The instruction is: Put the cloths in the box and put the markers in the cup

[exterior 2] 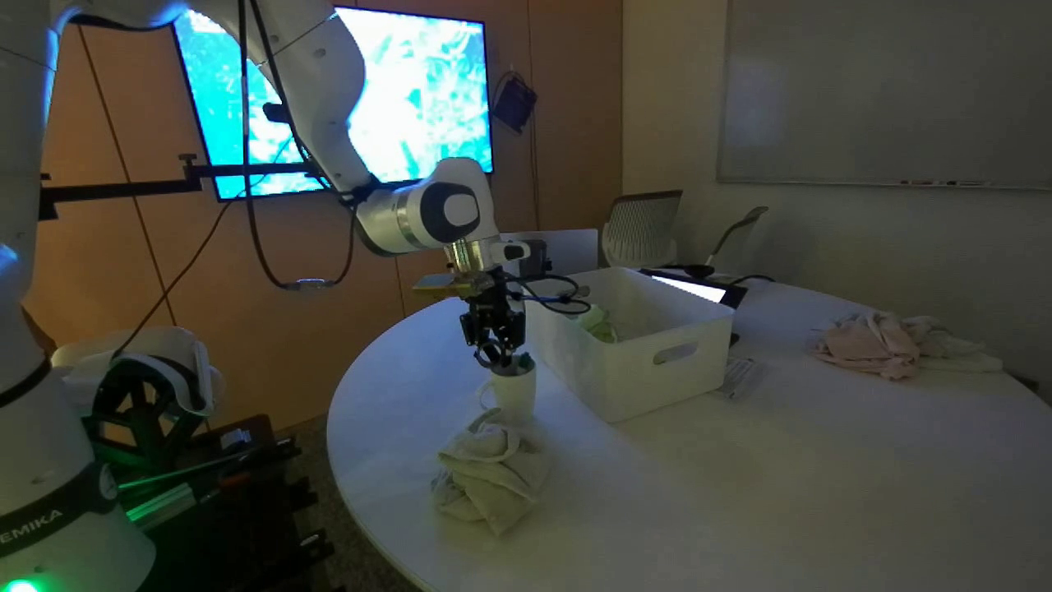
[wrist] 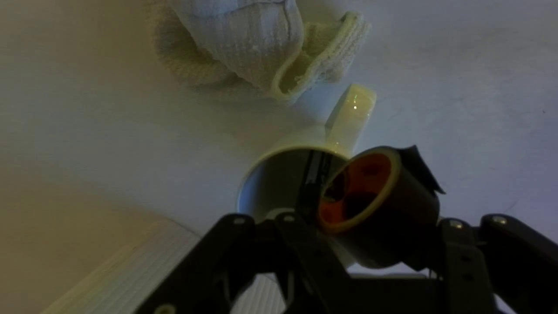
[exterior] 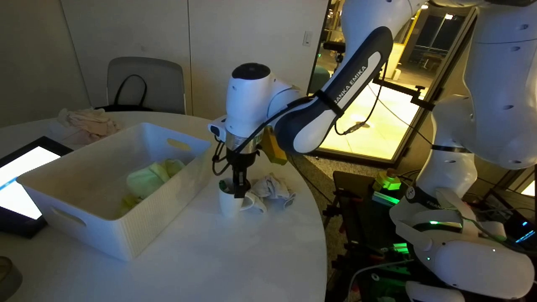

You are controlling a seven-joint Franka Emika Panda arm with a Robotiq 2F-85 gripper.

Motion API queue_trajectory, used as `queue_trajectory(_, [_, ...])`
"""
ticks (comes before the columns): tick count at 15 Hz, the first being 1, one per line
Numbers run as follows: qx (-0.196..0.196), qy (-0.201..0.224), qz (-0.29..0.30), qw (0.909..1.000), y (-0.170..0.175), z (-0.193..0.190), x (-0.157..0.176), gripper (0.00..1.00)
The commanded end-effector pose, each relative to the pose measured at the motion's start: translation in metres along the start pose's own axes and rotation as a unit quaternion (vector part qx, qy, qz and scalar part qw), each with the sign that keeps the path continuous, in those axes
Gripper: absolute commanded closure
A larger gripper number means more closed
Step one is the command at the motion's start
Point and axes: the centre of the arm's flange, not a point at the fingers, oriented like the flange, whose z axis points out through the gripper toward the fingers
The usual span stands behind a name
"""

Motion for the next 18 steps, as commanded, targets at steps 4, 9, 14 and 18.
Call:
queue_trajectory(4, [0.0, 0.037, 0.022, 0.9991, 0.021, -0.002, 0.0, 0.92])
queue_trajectory(9, [-0.014, 0.06, 0.019, 0.9979, 0.026, 0.001, 0.001, 0.92])
queue_trajectory(14, [-0.029, 0.06, 0.024, 0.9975, 0.035, 0.01, 0.001, 0.91])
queue_trajectory(18, [-0.034, 0.056, 0.027, 0.9975, 0.038, 0.019, 0.0, 0.91])
